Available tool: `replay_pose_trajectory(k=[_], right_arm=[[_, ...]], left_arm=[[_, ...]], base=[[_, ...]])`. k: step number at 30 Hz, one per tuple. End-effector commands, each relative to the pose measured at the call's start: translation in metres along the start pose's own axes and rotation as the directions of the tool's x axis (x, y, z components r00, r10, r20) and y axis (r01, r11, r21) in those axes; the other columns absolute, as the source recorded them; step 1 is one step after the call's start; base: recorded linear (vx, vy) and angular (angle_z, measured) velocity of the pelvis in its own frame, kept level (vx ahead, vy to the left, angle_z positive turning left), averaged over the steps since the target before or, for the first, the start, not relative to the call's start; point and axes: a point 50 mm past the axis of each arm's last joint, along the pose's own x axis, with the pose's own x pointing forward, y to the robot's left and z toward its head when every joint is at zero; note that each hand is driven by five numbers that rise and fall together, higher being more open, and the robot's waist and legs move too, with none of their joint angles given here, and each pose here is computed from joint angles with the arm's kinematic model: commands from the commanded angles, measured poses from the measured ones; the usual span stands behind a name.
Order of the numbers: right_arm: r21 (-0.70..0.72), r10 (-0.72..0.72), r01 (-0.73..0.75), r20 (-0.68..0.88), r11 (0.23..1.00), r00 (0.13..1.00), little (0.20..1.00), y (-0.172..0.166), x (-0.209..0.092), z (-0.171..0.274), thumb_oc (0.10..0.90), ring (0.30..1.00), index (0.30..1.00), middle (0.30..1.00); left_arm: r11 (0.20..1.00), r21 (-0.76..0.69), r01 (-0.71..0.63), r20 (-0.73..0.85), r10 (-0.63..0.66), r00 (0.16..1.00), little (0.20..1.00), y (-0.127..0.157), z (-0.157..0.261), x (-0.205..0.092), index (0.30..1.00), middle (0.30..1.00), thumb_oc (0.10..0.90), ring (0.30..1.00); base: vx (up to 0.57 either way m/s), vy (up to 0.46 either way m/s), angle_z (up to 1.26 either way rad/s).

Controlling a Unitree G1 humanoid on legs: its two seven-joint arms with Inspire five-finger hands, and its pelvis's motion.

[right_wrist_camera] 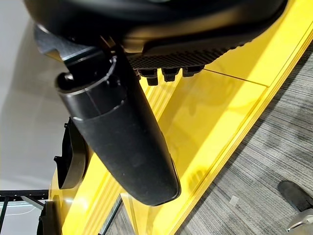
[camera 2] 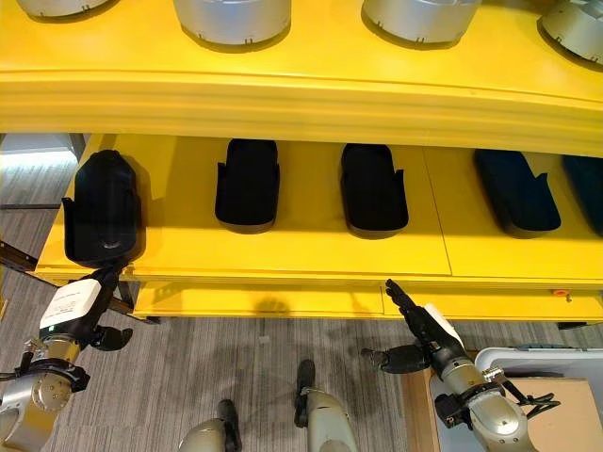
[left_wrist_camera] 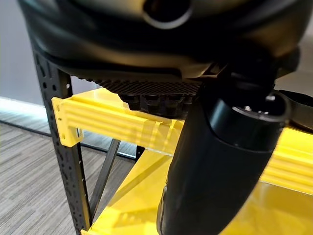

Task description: Move parts from the plastic box to the shelf.

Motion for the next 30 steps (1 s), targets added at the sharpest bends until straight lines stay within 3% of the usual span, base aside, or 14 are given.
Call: replay_pose_trajectory(k=[1, 11, 30], right_arm=[[-0.056, -0.061, 0.072, 0.173, 0.996, 0.983, 1.000, -0.019, 0.002, 0.034, 0.900, 1.000, 1.000, 1.000], [-0.056, -0.054, 0.065, 0.166, 0.996, 0.985, 1.000, -0.019, 0.001, 0.033, 0.900, 1.000, 1.000, 1.000], [-0.068, -0.046, 0.060, 0.184, 0.996, 0.982, 1.000, -0.020, -0.001, 0.037, 0.900, 1.000, 1.000, 1.000]], left_arm=[[0.965, 0.112, -0.237, 0.023, 0.236, 0.971, 1.000, 0.056, -0.008, 0.015, 1.000, 1.000, 0.900, 1.000], [0.939, 0.188, -0.288, 0.037, 0.286, 0.958, 1.000, 0.075, -0.011, 0.019, 1.000, 1.000, 0.900, 1.000], [0.936, 0.286, -0.204, -0.046, 0.226, 0.973, 1.000, 0.074, -0.029, 0.039, 1.000, 1.000, 0.900, 1.000]], base=[[0.00, 0.000, 0.00], [0.00, 0.004, -0.03], [0.00, 0.001, -0.01]])
